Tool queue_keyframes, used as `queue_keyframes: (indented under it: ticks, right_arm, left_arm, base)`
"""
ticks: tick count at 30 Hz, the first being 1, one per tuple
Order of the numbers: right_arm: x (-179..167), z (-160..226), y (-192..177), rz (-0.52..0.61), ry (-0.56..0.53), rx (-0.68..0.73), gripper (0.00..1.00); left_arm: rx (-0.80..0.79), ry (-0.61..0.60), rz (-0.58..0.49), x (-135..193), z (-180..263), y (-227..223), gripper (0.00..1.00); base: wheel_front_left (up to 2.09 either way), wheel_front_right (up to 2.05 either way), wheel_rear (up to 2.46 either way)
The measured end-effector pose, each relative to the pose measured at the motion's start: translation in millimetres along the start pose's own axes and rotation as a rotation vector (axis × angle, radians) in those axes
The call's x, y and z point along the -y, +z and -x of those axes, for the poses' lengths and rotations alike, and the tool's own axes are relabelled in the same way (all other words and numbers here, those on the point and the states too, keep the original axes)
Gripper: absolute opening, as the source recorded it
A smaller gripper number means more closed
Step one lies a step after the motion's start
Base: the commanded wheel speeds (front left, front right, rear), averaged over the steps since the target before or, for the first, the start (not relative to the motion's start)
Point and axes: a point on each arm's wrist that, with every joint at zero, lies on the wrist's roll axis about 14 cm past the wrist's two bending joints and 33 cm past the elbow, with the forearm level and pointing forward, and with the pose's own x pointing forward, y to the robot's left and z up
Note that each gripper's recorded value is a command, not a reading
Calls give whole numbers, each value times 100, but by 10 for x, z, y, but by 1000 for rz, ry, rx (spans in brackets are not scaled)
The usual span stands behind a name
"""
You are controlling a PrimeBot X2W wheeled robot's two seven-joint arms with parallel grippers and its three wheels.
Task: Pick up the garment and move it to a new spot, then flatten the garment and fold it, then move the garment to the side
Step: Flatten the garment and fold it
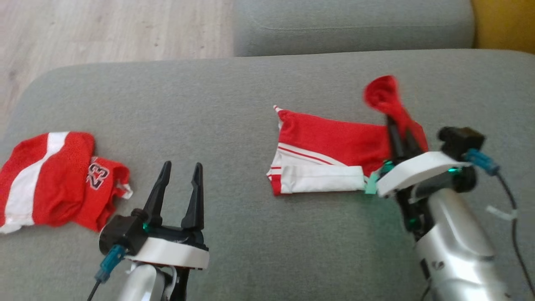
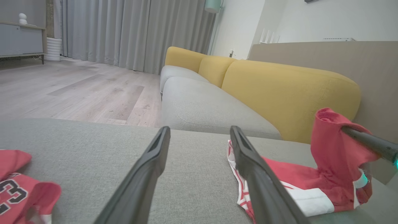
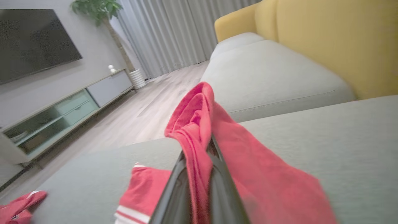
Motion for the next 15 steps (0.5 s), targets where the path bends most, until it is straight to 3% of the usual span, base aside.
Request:
queue_keyframes:
  ticks: [4, 15]
  right_arm:
    - [-348, -56, -239, -44, 98, -67, 0]
    - [-838, -327, -755, -104, 215, -209, 0]
  left_arm:
    - [-4, 25, -2, -74, 53, -11, 100]
    - [-28, 116, -10, -337, 225, -68, 100]
  base:
    - [0, 0, 0]
    - [0, 0, 0]
